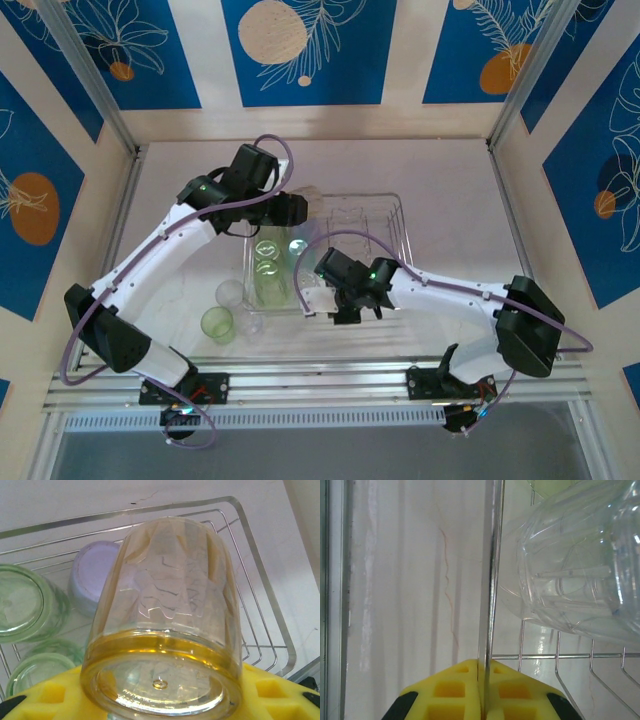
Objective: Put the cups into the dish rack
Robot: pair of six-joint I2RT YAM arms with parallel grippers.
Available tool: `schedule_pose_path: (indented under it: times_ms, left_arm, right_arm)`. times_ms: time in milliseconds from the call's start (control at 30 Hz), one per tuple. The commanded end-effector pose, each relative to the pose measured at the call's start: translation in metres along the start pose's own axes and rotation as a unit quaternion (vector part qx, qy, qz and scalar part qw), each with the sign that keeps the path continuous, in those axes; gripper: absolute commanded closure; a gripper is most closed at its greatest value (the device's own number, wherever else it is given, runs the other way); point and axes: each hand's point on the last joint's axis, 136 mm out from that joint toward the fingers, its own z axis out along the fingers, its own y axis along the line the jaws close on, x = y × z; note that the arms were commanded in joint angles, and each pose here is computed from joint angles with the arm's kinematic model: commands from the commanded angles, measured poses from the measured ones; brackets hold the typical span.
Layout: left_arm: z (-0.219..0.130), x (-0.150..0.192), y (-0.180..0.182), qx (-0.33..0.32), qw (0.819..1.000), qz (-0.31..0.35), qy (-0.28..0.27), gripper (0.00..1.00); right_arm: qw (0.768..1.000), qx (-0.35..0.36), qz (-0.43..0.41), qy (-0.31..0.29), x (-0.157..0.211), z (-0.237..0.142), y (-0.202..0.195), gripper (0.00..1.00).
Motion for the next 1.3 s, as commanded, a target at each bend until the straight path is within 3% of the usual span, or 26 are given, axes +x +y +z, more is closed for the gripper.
schedule_pose_path:
  times_ms: [0, 100, 167, 233, 500, 667, 733, 867, 1100, 1167, 1267]
  left_arm:
    - [-0.006, -0.002, -0.009, 0.011, 1.0, 0.018, 0.009, 1.0]
    - [-0.001, 0.0, -0.015, 0.003, 0.999, 0.033, 0.02, 1.0]
    - [0.004, 0.002, -0.02, -0.001, 0.999, 0.043, 0.031, 1.0]
    - [0.011, 0.003, -0.025, -0.006, 0.998, 0.052, 0.042, 1.0]
    - [0.043, -0.01, -0.039, -0.042, 0.993, 0.076, 0.085, 1.0]
    - [0.065, -0.014, -0.059, -0.055, 0.987, 0.106, 0.107, 1.0]
    - [0.076, -0.016, -0.066, -0.047, 0.987, 0.104, 0.11, 1.0]
    - [0.091, -0.019, -0.073, -0.039, 0.988, 0.098, 0.11, 1.0]
    - [0.112, -0.011, -0.076, -0.046, 0.986, 0.102, 0.121, 1.0]
    - [0.118, -0.009, -0.079, -0.044, 0.986, 0.104, 0.121, 1.0]
    - [0.128, -0.006, -0.084, -0.039, 0.986, 0.106, 0.121, 1.0]
  right_arm:
    - [0.999, 0.012, -0.029, 0.041, 0.014, -0.003, 0.008, 0.96]
    - [0.996, 0.057, 0.006, 0.071, 0.016, -0.007, -0.01, 0.79]
    - [0.992, 0.084, 0.034, 0.093, 0.021, -0.011, -0.021, 0.63]
    - [0.988, 0.099, 0.058, 0.106, 0.023, -0.017, -0.027, 0.57]
    - [0.975, 0.143, 0.147, 0.086, 0.029, -0.067, -0.026, 0.51]
    - [0.949, 0.161, 0.272, -0.014, 0.024, -0.125, -0.028, 0.47]
    - [0.923, 0.156, 0.345, -0.067, 0.024, -0.148, -0.036, 0.47]
    - [0.829, 0.145, 0.524, -0.132, 0.051, -0.182, -0.067, 0.52]
    - [0.663, 0.092, 0.733, -0.122, 0.129, -0.165, -0.108, 0.58]
    - [0.635, 0.084, 0.758, -0.12, 0.146, -0.156, -0.117, 0.58]
    - [0.619, 0.078, 0.775, -0.107, 0.164, -0.142, -0.127, 0.56]
